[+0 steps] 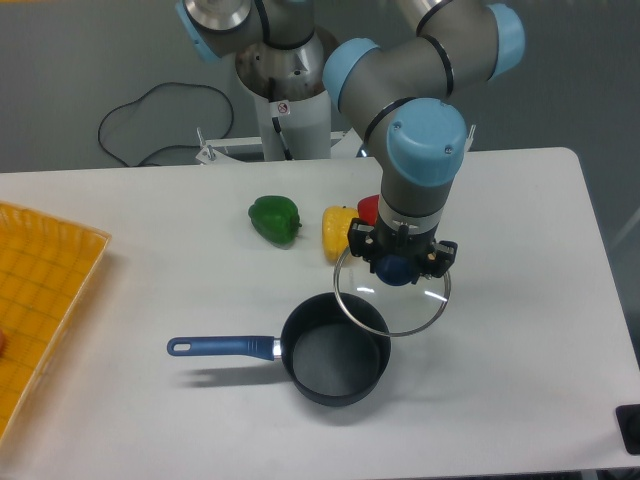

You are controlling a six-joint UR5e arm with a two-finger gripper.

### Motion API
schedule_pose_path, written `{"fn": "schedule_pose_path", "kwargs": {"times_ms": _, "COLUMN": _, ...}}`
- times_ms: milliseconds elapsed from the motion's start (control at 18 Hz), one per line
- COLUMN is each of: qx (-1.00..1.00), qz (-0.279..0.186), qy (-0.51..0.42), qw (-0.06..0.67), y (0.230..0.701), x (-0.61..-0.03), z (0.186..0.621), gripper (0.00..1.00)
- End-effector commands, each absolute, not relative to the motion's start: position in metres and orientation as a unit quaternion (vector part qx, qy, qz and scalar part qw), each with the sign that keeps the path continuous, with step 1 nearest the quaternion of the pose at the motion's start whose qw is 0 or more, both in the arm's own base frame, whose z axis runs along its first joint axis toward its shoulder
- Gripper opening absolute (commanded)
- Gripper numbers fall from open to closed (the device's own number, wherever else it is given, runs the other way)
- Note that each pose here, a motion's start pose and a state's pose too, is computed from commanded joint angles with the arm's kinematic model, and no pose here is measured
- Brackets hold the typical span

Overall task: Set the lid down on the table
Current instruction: 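Carry the glass lid with the gripper away from the peppers, lowering it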

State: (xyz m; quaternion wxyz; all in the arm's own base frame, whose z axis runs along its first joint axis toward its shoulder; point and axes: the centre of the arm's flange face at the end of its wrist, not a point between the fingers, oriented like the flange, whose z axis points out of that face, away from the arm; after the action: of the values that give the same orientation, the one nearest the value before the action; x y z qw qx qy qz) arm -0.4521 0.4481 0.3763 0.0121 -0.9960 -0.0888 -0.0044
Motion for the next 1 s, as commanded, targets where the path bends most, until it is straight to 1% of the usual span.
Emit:
{"fn": "schedule_pose_path", "kwargs": {"times_ms": 222, "qx": -0.996, "qz": -0.005, "qy": -0.09, "qw": 0.01, "y": 0.441, "x": -0.458, "z": 0.374, "gripper": 0.49}}
{"fn": "schedule_pose_path", "kwargs": {"times_ms": 444, "qx": -0.996, "qz": -0.006, "qy": -0.087, "qw": 0.008, "y": 0.421, "x": -0.477, "z": 0.371, "gripper": 0.49}}
{"fn": "schedule_pose_path", "kwargs": {"times_ms": 722, "qx": -0.996, "qz": -0.012, "qy": -0.09, "qw": 0.007, "y": 0.389, "x": -0.511, "z": 0.359, "gripper": 0.49}}
{"fn": "schedule_pose_path", "kwargs": {"times_ms": 889, "qx": -0.997, "qz": -0.018, "qy": -0.075, "qw": 0.002, "y": 0.377, "x": -0.526, "z": 0.346, "gripper": 0.49}}
{"fn": "schedule_pose_path", "kwargs": {"times_ms": 1000, "qx": -0.997, "qz": -0.012, "qy": -0.071, "qw": 0.004, "y": 0.376, "x": -0.534, "z": 0.338, "gripper": 0.49}}
